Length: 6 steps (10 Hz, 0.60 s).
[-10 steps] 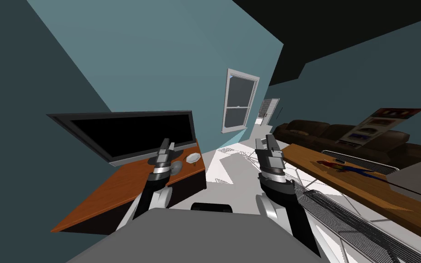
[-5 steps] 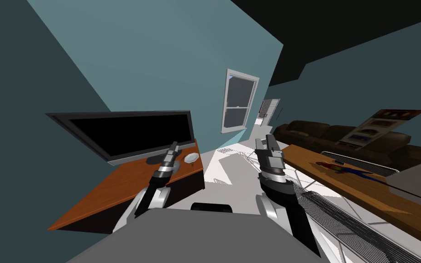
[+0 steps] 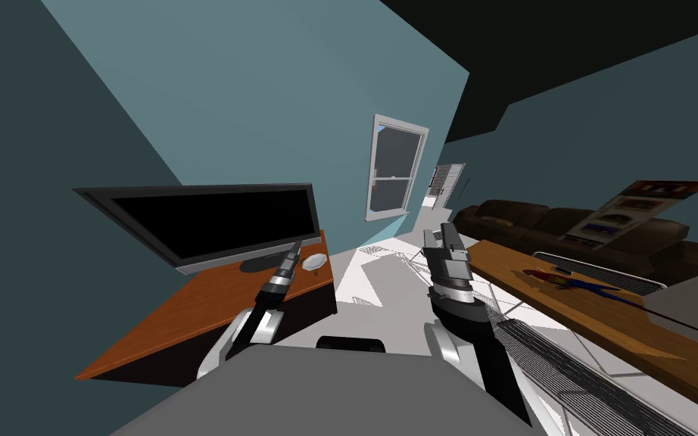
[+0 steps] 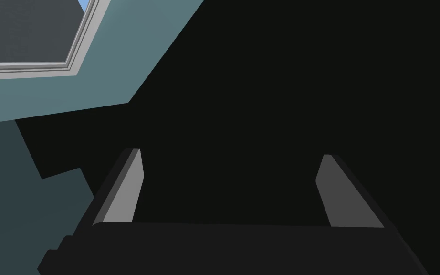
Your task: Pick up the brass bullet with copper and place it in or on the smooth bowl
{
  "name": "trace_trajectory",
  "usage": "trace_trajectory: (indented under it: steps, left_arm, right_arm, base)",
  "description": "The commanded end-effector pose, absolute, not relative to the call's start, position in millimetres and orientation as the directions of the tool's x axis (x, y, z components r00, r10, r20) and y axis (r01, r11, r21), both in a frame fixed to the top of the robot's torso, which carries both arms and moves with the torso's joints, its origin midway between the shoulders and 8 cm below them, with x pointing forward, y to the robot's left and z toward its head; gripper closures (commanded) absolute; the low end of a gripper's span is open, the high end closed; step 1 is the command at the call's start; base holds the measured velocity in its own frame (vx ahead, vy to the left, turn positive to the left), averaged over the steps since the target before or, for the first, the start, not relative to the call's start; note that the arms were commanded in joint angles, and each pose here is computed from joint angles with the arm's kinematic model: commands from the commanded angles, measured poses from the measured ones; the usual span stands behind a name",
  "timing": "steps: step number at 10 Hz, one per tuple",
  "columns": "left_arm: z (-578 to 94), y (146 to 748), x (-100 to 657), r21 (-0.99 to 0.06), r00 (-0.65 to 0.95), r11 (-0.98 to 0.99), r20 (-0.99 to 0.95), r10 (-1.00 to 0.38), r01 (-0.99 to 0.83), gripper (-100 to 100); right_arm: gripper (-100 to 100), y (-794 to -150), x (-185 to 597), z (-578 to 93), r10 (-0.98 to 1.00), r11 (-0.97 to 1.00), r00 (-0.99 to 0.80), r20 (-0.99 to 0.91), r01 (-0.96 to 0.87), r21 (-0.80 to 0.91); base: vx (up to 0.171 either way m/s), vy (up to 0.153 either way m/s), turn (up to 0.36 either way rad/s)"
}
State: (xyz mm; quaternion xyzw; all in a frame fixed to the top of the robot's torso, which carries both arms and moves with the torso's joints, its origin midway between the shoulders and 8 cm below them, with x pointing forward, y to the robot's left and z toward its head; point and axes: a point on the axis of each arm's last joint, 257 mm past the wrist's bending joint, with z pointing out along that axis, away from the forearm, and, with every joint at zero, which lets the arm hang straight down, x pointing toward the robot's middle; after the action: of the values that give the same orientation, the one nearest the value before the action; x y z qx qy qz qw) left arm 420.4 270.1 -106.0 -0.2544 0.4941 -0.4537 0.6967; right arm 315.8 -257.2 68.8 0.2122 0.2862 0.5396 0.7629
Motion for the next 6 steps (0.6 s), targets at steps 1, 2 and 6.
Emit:
trace_trajectory:
  steps: [1,2,6]
  left_arm:
    - [-131.5,274.4,430.6,-0.806,0.071,0.496,-0.502,-0.862,0.323,-100]
    - [-138.7,276.2,431.3,-0.811,0.067,0.497,-0.503,-0.862,0.310,-100]
    - [-185.5,288.8,443.9,-0.808,0.023,0.551,-0.559,-0.829,0.209,-100]
  right_arm:
    - [0,-257.2,315.8,68.8,0.945,0.328,0.254,-0.208,-0.702,0.633]
    - [0,-257.2,315.8,68.8,0.945,0.328,0.254,-0.208,-0.702,0.633]
    - [0,-257.2,315.8,68.8,0.945,0.328,0.254,-0.208,-0.702,0.632]
  base:
    - [0.036,-0.093,0.017]
    - [0.016,-0.077,0.016]
    - [0.011,-0.072,0.013]
